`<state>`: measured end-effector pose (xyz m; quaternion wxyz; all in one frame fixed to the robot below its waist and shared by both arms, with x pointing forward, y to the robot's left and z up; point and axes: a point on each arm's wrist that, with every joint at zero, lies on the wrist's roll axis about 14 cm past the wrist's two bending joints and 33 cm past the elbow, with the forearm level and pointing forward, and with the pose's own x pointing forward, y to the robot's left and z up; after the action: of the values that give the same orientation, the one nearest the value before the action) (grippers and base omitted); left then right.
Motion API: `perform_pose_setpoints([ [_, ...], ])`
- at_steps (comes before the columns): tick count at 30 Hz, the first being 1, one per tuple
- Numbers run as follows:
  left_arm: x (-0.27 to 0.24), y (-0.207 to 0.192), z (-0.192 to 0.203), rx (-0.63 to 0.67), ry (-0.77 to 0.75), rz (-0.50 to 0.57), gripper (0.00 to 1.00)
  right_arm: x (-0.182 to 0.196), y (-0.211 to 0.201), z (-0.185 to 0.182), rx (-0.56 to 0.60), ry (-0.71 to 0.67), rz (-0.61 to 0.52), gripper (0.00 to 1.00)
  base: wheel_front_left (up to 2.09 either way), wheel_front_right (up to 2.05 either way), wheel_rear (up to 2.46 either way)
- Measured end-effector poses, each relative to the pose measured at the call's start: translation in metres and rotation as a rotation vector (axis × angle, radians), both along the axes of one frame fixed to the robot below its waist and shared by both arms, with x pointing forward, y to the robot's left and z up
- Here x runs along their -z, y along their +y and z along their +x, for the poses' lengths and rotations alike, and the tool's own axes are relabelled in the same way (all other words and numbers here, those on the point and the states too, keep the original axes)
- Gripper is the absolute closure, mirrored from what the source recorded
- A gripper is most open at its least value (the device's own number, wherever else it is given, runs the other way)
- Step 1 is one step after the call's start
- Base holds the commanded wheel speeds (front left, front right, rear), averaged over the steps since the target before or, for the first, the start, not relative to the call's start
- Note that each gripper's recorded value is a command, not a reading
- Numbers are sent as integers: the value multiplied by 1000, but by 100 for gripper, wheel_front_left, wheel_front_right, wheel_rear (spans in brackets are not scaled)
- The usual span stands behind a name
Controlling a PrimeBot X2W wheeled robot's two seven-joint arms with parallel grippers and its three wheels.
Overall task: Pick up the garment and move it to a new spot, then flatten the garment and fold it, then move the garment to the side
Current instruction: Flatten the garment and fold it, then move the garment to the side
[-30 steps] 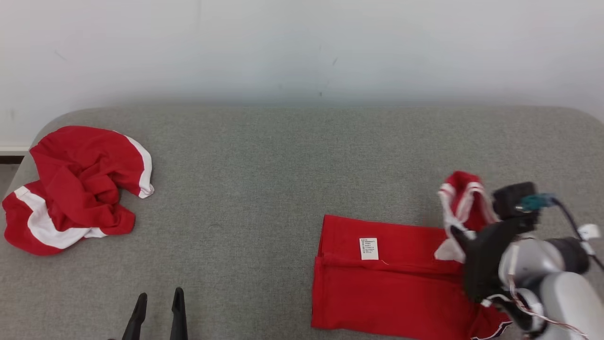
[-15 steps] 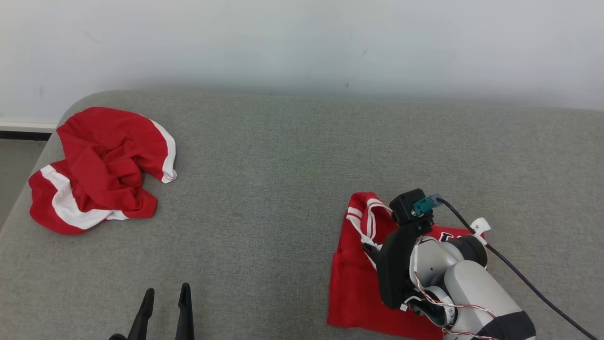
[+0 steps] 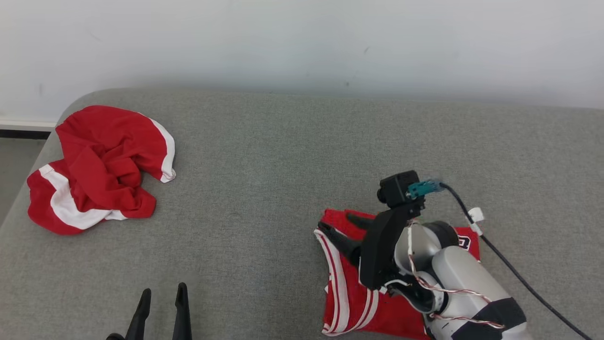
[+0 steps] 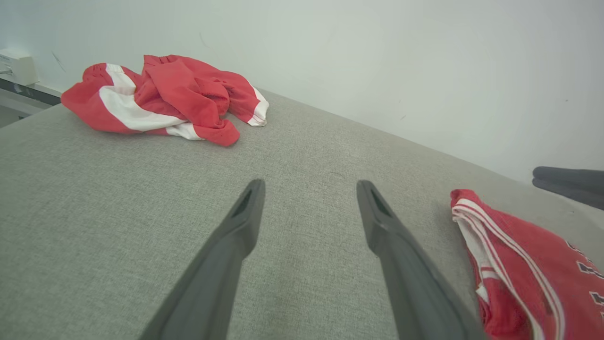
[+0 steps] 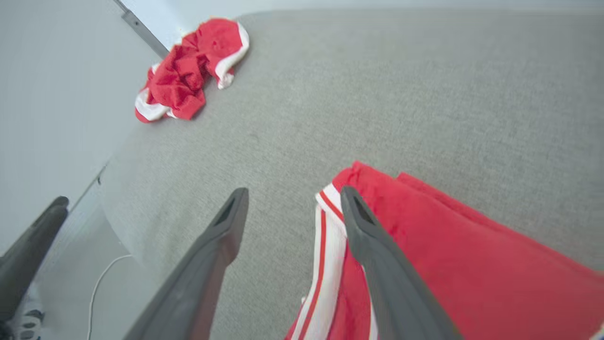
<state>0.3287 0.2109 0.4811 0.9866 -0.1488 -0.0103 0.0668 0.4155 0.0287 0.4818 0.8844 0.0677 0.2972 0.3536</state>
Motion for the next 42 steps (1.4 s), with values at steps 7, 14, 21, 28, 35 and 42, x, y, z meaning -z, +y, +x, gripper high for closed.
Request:
perform_pose_setpoints([
  [7, -3, -9, 7, 32, -13, -1, 0, -37, -83, 41, 213, -211, -13, 0, 0, 0, 0],
  [14, -5, -16, 11, 55, -18, -2, 0, -13, -176, 30, 429, -262, -137, 0, 0, 0, 0],
  [21, -7, -17, 10, 60, -25, 6, 0, -9, -213, -3, 560, -409, -135, 0, 0, 0, 0],
  [28, -9, -15, -1, 59, -31, 26, 0, -18, -217, -42, 614, -596, -68, 0, 0, 0, 0],
  [35, -13, -20, -9, 82, -45, 50, 0, -10, -211, -71, 632, -602, -21, 0, 0, 0, 0],
  [42, -12, -23, -17, 108, -47, 80, 0, -7, -213, -82, 642, -600, -14, 0, 0, 0, 0],
])
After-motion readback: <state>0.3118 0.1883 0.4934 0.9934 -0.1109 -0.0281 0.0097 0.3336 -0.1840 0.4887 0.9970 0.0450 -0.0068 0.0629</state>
